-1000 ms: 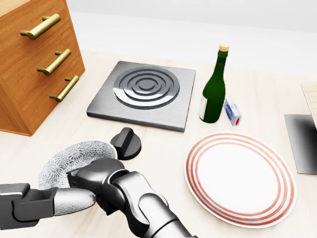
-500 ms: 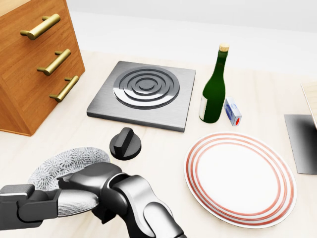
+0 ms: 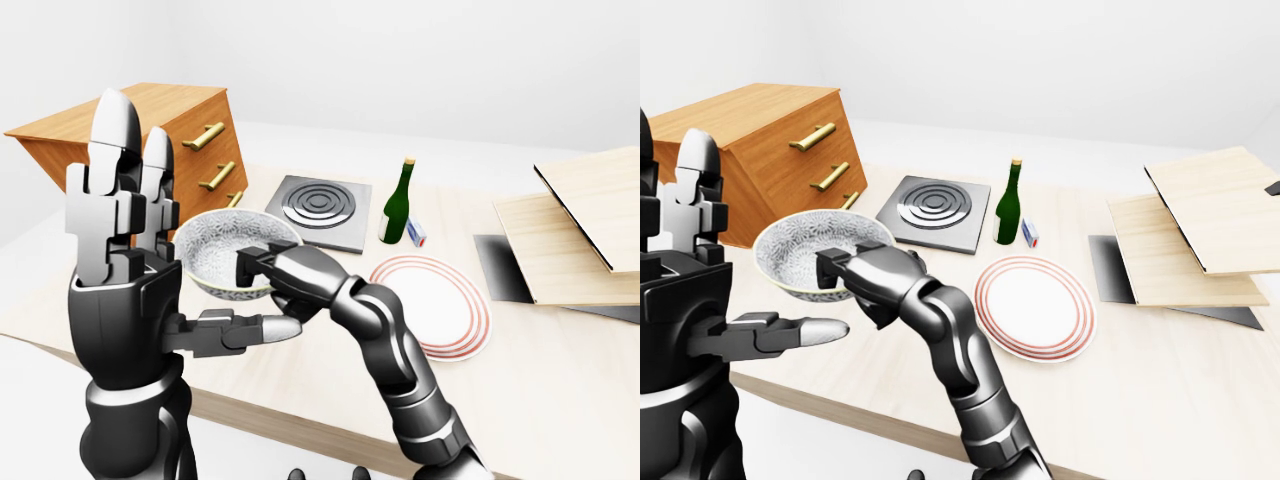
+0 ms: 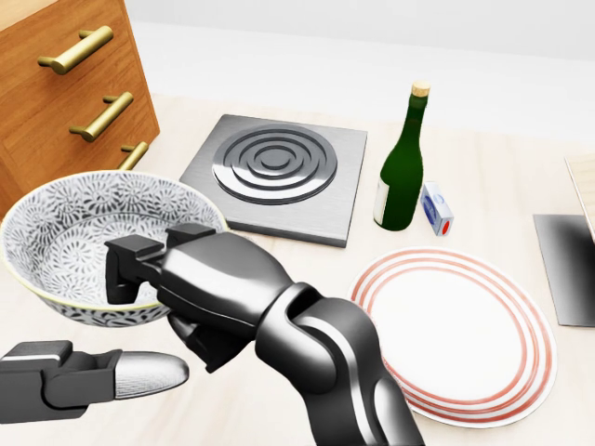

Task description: Pick up the akita bowl and put it on the plate.

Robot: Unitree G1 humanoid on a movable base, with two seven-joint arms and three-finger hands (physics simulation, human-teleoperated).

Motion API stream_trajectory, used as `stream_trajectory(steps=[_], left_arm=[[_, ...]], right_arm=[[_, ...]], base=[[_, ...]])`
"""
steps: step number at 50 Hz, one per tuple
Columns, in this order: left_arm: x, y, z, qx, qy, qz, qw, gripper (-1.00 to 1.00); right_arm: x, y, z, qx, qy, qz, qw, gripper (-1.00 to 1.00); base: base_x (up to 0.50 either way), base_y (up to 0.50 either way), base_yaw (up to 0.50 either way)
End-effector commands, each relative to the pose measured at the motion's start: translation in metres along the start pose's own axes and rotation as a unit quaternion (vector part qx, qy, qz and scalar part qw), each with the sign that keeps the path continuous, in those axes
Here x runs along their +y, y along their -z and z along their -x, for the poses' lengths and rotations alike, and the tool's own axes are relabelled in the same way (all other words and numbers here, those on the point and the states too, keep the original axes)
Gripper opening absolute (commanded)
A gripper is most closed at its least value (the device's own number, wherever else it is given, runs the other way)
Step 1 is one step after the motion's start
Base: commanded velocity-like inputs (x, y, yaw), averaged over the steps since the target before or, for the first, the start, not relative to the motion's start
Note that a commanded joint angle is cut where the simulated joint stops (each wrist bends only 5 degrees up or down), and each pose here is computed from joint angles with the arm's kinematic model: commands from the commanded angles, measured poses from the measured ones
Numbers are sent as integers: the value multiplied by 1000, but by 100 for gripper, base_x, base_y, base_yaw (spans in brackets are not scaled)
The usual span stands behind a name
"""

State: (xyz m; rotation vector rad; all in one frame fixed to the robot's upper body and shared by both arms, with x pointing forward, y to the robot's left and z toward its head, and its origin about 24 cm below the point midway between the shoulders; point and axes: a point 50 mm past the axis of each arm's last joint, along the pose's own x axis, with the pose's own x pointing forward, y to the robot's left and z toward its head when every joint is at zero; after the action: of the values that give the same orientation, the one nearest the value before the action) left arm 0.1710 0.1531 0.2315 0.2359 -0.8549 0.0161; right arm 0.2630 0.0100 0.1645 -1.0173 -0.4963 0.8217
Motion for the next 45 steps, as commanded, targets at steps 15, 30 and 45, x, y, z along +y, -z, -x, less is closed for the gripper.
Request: stream_trajectory(steps=[15, 30, 45], left_arm=[[1, -2, 0, -4, -2, -1, 1000, 94], [0, 0, 0, -2, -2, 2, 1000, 94], [1, 0, 0, -1, -4, 1, 1000, 94]], right_arm=[[-23, 37, 39, 35, 41, -6, 999, -100], [-48, 42, 67, 29, 91, 8, 995, -100], [-57, 43, 104, 27, 126, 7, 992, -100]], base=[[0, 0, 0], [0, 0, 0], [0, 0, 0]])
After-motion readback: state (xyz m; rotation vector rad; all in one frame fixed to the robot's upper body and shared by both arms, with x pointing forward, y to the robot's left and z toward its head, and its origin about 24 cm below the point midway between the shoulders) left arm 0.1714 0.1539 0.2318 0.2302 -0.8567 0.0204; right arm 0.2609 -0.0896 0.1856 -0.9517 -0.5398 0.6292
